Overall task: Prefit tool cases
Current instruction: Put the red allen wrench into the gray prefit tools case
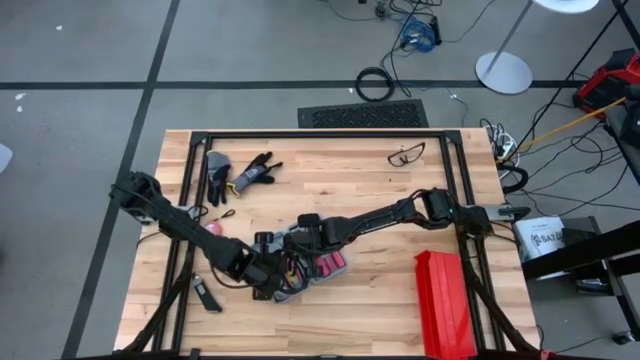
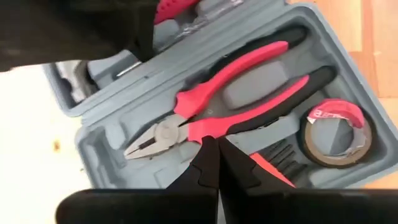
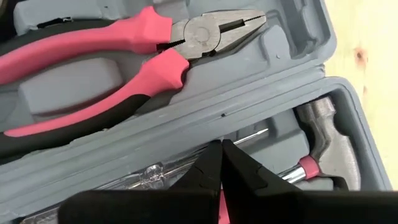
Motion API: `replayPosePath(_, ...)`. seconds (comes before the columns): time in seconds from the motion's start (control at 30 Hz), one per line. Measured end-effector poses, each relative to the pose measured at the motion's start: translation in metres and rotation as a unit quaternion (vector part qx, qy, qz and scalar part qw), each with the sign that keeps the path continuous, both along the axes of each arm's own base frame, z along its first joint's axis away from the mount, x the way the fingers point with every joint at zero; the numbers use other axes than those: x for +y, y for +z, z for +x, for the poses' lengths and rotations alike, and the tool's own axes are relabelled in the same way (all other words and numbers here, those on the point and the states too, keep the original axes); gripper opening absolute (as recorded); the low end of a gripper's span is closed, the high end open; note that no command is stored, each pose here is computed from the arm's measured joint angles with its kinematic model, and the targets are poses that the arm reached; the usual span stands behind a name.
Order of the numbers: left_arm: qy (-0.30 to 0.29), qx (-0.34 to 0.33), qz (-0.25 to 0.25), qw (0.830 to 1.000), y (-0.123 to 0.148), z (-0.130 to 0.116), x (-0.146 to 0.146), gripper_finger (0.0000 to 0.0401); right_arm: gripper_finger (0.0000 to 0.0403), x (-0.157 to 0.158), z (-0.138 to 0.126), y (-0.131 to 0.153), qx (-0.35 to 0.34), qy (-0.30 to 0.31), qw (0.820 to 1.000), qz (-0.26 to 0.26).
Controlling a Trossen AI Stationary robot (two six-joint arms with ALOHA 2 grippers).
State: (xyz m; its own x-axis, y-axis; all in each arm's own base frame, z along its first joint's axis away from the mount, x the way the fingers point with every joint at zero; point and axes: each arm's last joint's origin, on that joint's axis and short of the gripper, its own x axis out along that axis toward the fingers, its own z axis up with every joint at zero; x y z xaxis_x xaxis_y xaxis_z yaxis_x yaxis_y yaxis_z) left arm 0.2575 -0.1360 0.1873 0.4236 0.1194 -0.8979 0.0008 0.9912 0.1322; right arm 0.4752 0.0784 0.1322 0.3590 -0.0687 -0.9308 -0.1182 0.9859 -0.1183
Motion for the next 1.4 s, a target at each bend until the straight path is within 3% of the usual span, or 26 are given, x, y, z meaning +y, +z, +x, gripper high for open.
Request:
replayPosePath(0.43, -0.022, 0.067, -0.036, 0.997, 0.003, -0.014, -0.011, 0.0000, 0.0000, -0.006, 0.000, 0.000, 0.002, -0.029, 1.000, 0.013)
replayPosePath(0.9, -0.032, 0.133, -0.004, 0.991, -0.042, 0.001, -0.015, 0.0000, 0.0000, -0.005, 0.000, 0.000, 0.002, -0.025, 1.000, 0.008)
replayPosePath(1.07, -0.054, 0.094, -0.031, 0.994, -0.055, 0.015, -0.021, 0.0000, 0.0000, -0.005, -0.003, 0.000, 0.016, -0.023, 1.000, 0.005)
replayPosePath(1.4, -0.065, 0.083, -0.054, 0.993, -0.059, 0.020, -0.018, 0.0000, 0.0000, -0.005, -0.003, 0.000, 0.017, -0.023, 1.000, 0.006)
